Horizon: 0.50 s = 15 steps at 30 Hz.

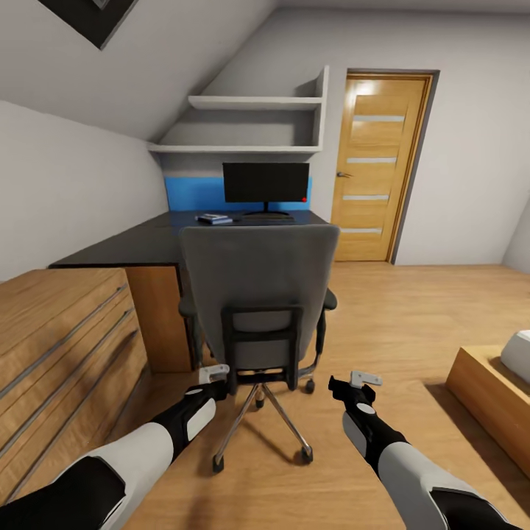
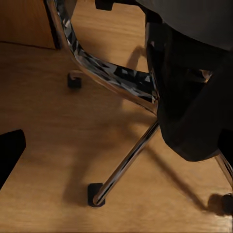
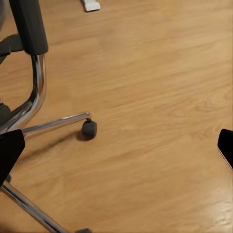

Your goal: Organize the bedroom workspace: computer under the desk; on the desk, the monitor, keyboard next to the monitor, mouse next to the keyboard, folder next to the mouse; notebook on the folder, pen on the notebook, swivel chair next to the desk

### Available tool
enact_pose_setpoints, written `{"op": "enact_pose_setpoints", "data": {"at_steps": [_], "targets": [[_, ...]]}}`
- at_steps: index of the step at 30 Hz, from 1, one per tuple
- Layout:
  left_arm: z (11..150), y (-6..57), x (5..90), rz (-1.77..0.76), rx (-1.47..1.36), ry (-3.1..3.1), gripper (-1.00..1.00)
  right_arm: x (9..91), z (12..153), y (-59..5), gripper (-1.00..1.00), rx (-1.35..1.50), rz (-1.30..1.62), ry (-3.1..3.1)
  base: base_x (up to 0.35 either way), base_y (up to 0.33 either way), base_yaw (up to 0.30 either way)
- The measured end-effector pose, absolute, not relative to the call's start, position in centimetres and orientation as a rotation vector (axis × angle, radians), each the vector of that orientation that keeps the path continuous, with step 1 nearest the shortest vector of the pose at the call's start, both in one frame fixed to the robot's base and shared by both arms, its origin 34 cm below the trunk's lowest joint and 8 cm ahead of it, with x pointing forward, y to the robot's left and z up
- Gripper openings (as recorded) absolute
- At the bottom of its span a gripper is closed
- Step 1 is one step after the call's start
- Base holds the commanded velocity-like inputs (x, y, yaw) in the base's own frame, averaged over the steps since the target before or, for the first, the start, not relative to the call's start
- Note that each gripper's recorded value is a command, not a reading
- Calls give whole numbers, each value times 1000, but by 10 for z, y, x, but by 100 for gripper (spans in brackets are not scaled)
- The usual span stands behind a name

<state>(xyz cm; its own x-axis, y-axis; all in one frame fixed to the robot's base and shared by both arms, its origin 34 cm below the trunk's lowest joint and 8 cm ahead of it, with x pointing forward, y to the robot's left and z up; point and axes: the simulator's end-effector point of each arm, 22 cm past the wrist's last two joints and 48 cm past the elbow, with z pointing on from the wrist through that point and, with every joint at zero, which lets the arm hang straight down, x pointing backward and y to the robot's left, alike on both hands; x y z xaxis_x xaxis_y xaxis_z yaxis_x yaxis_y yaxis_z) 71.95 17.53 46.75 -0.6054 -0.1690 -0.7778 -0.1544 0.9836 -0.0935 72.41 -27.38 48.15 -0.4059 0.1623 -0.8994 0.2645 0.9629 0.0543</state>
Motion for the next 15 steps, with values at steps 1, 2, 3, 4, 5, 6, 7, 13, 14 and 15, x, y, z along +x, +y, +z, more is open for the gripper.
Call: {"op": "enact_pose_setpoints", "data": {"at_steps": [1, 2, 3, 4, 5, 6, 7, 13, 14, 15], "targets": [[468, 175, 719, -20, -225, 2230, 100, 724, 482, -274, 100, 304, -115, 1998, 230, -208, -74], [468, 176, 719, -19, -225, 2230, 100, 724, 482, -274, 100, 304, -115, 1998, 231, -208, -116], [468, 175, 719, -21, -226, 2230, 100, 724, 482, -274, 100, 303, -114, 1998, 232, -208, -145], [468, 175, 719, -22, -225, 2229, 100, 724, 483, -274, 100, 303, -114, 1997, 234, -208, -154], [469, 175, 720, -22, -224, 2228, 100, 724, 483, -274, 100, 304, -114, 1995, 237, -208, -117], [469, 175, 720, -24, -224, 2228, 100, 724, 484, -274, 100, 304, -114, 1995, 245, -201, -60], [470, 174, 720, -25, -225, 2227, 100, 724, 484, -274, 100, 304, -114, 1994, 262, -173, -31], [470, 175, 720, -23, -226, 2227, 100, 724, 484, -274, 100, 304, -115, 1994, 301, -56, -9], [470, 175, 719, -23, -226, 2227, 100, 724, 484, -274, 100, 304, -115, 1994, 317, -11, -2], [470, 175, 720, -23, -227, 2226, 100, 724, 484, -274, 100, 304, -115, 1994, 319, -7, -1]]}}
